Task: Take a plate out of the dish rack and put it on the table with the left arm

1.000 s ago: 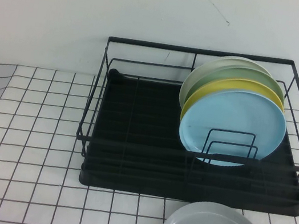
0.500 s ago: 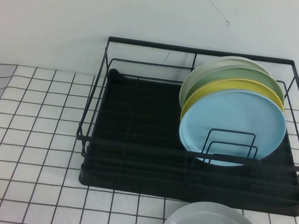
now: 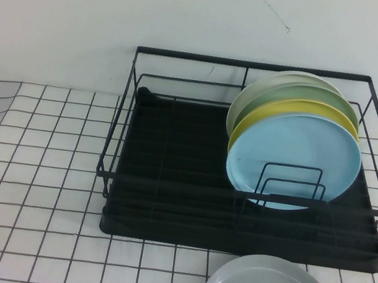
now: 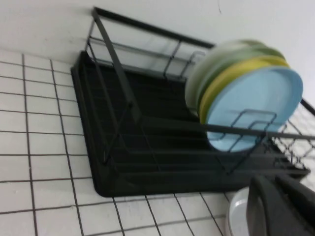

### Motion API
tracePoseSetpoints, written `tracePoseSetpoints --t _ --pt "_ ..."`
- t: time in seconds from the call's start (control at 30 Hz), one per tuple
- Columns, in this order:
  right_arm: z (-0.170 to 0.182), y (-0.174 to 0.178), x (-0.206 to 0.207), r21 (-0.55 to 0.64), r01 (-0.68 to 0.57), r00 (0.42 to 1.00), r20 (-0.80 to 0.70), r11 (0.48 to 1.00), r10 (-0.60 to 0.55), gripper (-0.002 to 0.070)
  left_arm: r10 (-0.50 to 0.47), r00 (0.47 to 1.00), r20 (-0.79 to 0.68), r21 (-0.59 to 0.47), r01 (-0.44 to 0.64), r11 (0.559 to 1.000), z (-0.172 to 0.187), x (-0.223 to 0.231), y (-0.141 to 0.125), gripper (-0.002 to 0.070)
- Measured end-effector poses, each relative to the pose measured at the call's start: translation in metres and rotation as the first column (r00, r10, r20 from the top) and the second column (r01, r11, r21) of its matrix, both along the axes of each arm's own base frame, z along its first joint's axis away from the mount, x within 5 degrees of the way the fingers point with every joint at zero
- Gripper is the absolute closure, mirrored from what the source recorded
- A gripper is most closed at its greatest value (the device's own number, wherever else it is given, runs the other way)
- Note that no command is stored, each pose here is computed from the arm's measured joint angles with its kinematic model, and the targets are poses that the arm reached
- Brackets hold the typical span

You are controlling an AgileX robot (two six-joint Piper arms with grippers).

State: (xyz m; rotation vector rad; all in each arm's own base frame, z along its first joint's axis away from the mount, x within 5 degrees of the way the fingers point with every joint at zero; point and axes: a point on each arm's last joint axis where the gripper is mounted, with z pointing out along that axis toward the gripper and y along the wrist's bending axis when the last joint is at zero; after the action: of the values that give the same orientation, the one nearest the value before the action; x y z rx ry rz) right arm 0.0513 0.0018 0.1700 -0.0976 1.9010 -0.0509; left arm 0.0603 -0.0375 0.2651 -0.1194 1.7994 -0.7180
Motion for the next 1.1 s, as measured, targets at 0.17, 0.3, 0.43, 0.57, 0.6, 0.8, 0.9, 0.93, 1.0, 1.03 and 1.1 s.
tracePoseSetpoints --t 0.17,0.3,0.43,0.57,0.6,0.8,0.9,0.93,1.0,1.03,1.1 --pt "0.000 0.000 0.000 0.000 0.000 1.000 0.000 1.000 0.000 0.0678 -0.190 0.975 -0.116 0.186 0.210 0.960 0.040 0.040 -0.010 0.0678" --pt "0.000 0.000 0.000 0.000 0.000 1.000 0.000 1.000 0.000 0.0678 -0.329 0.933 -0.145 0.255 0.357 0.899 0.055 0.080 -0.018 0.0678" --pt "0.000 0.000 0.000 0.000 0.000 1.000 0.000 1.000 0.000 0.0678 -0.436 0.887 -0.153 0.240 0.461 0.854 0.060 0.128 -0.024 0.0678" --pt "0.000 0.000 0.000 0.000 0.000 1.000 0.000 1.000 0.000 0.0678 -0.497 0.859 -0.122 0.267 0.511 0.817 0.063 0.173 -0.037 0.0678" --pt "0.000 0.000 0.000 0.000 0.000 1.000 0.000 1.000 0.000 0.0678 -0.509 0.853 -0.113 0.284 0.519 0.806 0.066 0.182 -0.043 0.0678" --pt "0.000 0.000 0.000 0.000 0.000 1.000 0.000 1.000 0.000 0.0678 -0.638 0.765 -0.088 0.371 0.620 0.692 0.067 0.228 -0.099 0.0678" --pt "0.000 0.000 0.000 0.000 0.000 1.000 0.000 1.000 0.000 0.0678 -0.677 0.731 -0.084 0.402 0.646 0.649 0.063 0.246 -0.127 0.0678" --pt "0.000 0.000 0.000 0.000 0.000 1.000 0.000 1.000 0.000 0.0678 -0.689 0.720 -0.087 0.417 0.654 0.631 0.061 0.252 -0.135 0.0678" --pt "0.000 0.000 0.000 0.000 0.000 1.000 0.000 1.000 0.000 0.0678 -0.720 0.688 -0.094 0.465 0.670 0.579 0.055 0.261 -0.149 0.0677" --pt "0.000 0.000 0.000 0.000 0.000 1.000 0.000 1.000 0.000 0.0678 -0.745 0.660 -0.097 0.493 0.682 0.540 0.052 0.264 -0.157 0.0671" --pt "0.000 0.000 0.000 0.000 0.000 1.000 0.000 1.000 0.000 0.0678 -0.784 0.614 -0.095 0.552 0.688 0.472 0.046 0.271 -0.169 0.0638"
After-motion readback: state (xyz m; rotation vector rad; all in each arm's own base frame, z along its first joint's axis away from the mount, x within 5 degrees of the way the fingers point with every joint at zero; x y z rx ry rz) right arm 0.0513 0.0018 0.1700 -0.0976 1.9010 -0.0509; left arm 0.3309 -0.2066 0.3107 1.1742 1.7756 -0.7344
